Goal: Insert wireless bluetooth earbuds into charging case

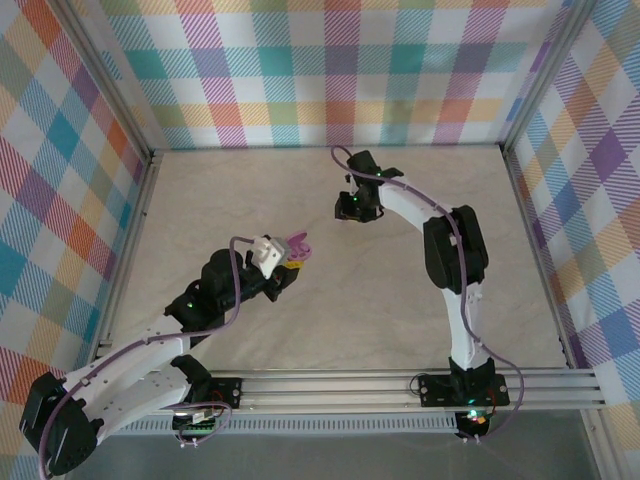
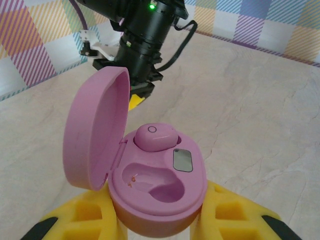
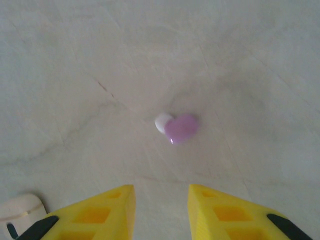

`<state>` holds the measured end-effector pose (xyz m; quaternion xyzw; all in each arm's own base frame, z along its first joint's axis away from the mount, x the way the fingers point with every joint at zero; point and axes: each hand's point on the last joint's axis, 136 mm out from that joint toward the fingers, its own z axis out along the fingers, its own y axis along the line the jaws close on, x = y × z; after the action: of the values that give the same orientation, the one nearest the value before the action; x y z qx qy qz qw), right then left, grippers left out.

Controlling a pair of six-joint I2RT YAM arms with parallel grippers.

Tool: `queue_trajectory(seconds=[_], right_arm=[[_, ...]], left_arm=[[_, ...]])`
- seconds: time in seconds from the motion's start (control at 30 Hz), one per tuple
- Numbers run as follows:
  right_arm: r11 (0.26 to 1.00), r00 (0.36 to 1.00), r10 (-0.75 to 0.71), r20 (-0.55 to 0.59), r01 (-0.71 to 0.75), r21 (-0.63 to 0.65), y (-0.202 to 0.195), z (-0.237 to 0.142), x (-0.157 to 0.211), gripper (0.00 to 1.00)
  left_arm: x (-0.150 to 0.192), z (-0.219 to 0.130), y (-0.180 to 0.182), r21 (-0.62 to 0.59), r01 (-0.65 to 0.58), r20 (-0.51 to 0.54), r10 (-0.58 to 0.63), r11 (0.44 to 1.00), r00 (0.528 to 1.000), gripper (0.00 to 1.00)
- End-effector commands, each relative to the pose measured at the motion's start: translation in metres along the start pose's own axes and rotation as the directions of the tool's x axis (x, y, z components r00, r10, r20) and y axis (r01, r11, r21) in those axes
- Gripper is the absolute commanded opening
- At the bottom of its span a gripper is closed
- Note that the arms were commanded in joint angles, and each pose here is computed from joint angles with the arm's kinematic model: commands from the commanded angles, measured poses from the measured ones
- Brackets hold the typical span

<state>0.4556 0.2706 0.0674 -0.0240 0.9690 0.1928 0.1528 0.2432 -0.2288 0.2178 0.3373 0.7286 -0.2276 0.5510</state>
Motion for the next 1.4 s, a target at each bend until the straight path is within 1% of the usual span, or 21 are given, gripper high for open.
queue_trajectory(seconds=[0.0, 0.1, 0.17, 0.2, 0.27, 0.33, 0.43, 0.57, 0.8, 1.1, 1.37], right_arm=[[0.998, 0.998, 0.055, 0.038, -0.054, -0.031, 0.007, 0.003, -0.019, 0.31], [0.995, 0.995, 0.097, 0.034, -0.097, -0.015, 0.003, 0.01, -0.02, 0.29], [0.988, 0.988, 0.153, 0.034, -0.153, -0.007, -0.002, 0.015, -0.019, 0.29], [0.983, 0.982, 0.185, 0.036, -0.184, -0.006, -0.004, 0.017, -0.019, 0.31], [0.971, 0.97, 0.239, 0.038, -0.239, -0.013, -0.006, 0.021, -0.018, 0.38], [0.959, 0.958, 0.284, 0.036, -0.284, -0.019, -0.007, 0.025, -0.017, 0.39], [0.942, 0.941, 0.335, 0.053, -0.335, -0.006, -0.012, 0.026, -0.015, 0.39], [0.93, 0.929, 0.359, 0.09, -0.364, 0.043, -0.023, 0.026, -0.014, 0.38], [0.92, 0.92, 0.381, 0.091, -0.387, 0.063, -0.026, 0.037, -0.012, 0.35], [0.931, 0.933, 0.353, 0.064, -0.358, 0.078, -0.017, 0.053, -0.012, 0.31], [0.95, 0.955, 0.295, 0.028, -0.296, 0.095, -0.015, 0.054, -0.007, 0.19]], left_arm=[[-0.001, -0.002, 0.0, -0.005, -0.002, 0.011, 0.002, 1.0, 1.0, 0.0], [-0.001, -0.002, -0.001, -0.002, -0.009, 0.014, 0.009, 1.0, 1.0, 0.0], [-0.001, -0.001, -0.001, 0.001, -0.015, 0.012, 0.015, 1.0, 1.0, 0.0], [-0.002, -0.001, -0.001, 0.003, -0.018, 0.013, 0.018, 1.0, 1.0, 0.0], [-0.001, -0.001, -0.003, 0.012, -0.023, 0.007, 0.023, 1.0, 1.0, 0.0], [-0.001, -0.001, -0.003, 0.016, -0.028, 0.007, 0.028, 0.999, 1.0, 0.0], [0.0, -0.003, -0.004, 0.02, -0.035, 0.002, 0.035, 0.999, 0.999, 0.0], [0.0, -0.007, -0.005, 0.023, -0.051, 0.001, 0.051, 0.998, 0.999, 0.0], [0.001, -0.012, -0.006, 0.021, -0.063, 0.007, 0.063, 0.998, 0.998, 0.0], [0.002, -0.014, -0.007, 0.023, -0.067, 0.006, 0.066, 0.998, 0.998, 0.0], [0.003, -0.013, -0.006, 0.022, -0.068, 0.003, 0.068, 0.997, 0.998, 0.0]])
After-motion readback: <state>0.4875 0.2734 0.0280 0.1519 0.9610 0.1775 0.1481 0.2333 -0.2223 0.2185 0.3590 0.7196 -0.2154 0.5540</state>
